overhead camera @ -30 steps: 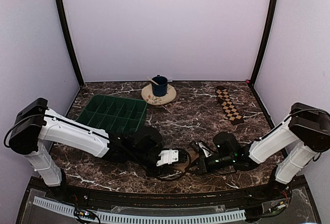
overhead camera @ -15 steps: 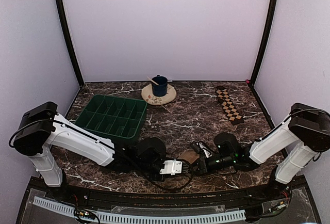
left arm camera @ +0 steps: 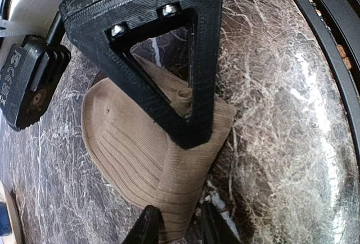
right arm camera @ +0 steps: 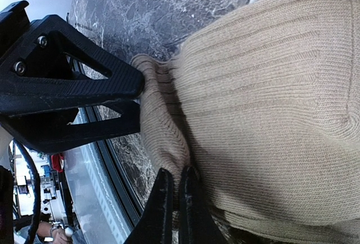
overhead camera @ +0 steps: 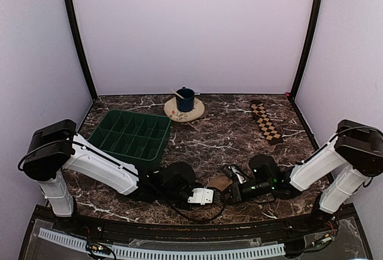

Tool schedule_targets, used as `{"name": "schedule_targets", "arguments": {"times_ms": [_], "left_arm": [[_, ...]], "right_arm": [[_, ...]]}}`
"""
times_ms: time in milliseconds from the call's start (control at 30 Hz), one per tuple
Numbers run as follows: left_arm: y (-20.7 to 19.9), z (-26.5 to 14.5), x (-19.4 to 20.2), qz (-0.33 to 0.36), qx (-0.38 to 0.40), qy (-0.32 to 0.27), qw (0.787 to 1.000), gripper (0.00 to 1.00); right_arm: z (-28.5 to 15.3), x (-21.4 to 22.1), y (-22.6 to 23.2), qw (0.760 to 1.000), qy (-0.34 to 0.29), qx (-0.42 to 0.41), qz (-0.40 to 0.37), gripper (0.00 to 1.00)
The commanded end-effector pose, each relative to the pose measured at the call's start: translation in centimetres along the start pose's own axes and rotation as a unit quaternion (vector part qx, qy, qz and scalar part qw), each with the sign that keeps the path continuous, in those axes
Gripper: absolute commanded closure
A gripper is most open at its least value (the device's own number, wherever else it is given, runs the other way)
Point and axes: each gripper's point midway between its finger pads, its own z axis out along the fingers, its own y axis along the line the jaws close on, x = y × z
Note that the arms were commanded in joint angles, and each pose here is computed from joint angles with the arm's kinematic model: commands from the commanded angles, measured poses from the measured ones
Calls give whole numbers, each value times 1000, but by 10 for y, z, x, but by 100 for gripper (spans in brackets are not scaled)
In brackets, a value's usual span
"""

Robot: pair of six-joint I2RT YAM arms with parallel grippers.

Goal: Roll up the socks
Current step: Roll the sock at the center of the board.

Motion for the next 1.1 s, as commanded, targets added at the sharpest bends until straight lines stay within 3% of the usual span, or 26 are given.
{"name": "schedule_targets", "arguments": {"times_ms": [0, 633, 733, 867, 1000, 1067], "left_arm": [[0, 2, -6, 14, 0, -8, 1000, 72], [-2, 19, -11, 33, 7, -12, 999, 72], [-8, 22, -10, 37, 25, -9, 999, 79], [-19, 26, -6, 37, 55, 0, 998, 99], [-28, 29, -1, 35, 78, 12, 996, 100], [-30, 29, 1, 32, 83, 18, 996, 100]], "right_arm": [[-1, 0, 1, 1000, -2, -11, 3, 100], [-2, 8, 0, 1000, 10, -16, 10, 100], [-2, 9, -1, 1000, 11, -15, 11, 100], [-3, 9, -1, 1000, 11, -14, 11, 100], [-4, 8, -1, 1000, 9, -10, 11, 99], [-5, 6, -2, 1000, 5, -3, 10, 91]]}}
